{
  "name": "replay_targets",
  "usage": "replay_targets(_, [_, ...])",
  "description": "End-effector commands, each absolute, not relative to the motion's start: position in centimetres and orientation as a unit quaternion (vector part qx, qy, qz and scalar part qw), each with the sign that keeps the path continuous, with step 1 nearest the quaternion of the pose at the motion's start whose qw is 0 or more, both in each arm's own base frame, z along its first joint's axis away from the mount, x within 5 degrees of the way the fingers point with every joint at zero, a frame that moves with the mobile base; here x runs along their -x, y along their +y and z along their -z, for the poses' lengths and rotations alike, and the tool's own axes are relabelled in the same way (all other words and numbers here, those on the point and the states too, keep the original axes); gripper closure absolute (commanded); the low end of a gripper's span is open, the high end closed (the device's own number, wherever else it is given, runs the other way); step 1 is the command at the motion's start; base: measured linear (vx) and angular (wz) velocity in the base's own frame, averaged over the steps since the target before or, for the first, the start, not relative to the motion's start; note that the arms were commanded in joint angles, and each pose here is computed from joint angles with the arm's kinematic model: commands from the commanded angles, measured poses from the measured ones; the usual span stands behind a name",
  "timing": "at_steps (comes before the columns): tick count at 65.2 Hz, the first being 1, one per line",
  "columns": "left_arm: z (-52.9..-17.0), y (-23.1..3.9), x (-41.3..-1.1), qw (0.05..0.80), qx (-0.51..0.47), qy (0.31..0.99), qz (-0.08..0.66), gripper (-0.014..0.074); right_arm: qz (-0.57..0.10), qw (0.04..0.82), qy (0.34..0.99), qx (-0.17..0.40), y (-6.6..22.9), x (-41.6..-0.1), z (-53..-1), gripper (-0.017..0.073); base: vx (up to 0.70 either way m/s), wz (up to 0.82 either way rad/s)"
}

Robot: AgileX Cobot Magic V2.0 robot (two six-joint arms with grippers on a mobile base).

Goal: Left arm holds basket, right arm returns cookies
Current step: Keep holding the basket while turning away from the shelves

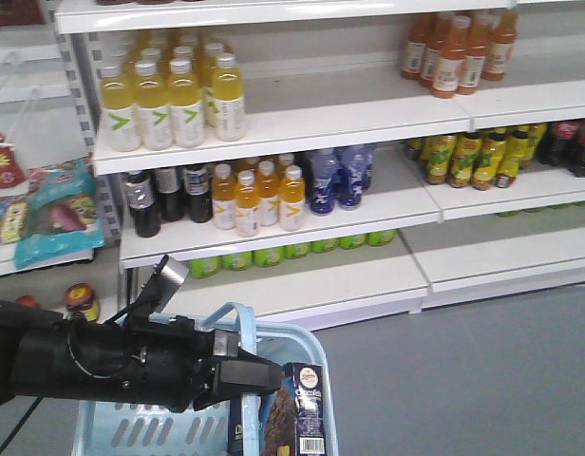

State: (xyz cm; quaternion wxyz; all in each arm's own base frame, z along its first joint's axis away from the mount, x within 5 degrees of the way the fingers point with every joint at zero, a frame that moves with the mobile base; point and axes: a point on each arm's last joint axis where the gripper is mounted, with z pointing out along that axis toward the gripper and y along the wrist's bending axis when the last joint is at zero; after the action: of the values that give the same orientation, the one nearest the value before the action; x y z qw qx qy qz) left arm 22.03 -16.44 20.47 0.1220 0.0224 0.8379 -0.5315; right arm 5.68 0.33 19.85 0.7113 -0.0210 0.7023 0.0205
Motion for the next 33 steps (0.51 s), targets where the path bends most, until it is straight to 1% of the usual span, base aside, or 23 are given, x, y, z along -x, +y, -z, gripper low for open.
replay_targets(1, [-23.17,-16.86,-21.99,0.142,-0.022,0.797,0.587,0.06,-0.018,0.741,0.671,0.024,0.34,-5.55,-20.6,0.0567,0.15,-0.65])
replay_targets(16, [-23.17,-16.86,-21.99,0.142,-0.022,0.797,0.587,0.06,-0.018,0.741,0.671,0.024,0.34,-5.55,-20.6,0.0567,0.15,-0.66])
replay_targets(33, [-23.17,-16.86,-21.99,0.142,-0.022,0.797,0.587,0.06,-0.018,0.741,0.671,0.024,0.34,-5.55,-20.6,0.0567,0.15,-0.57])
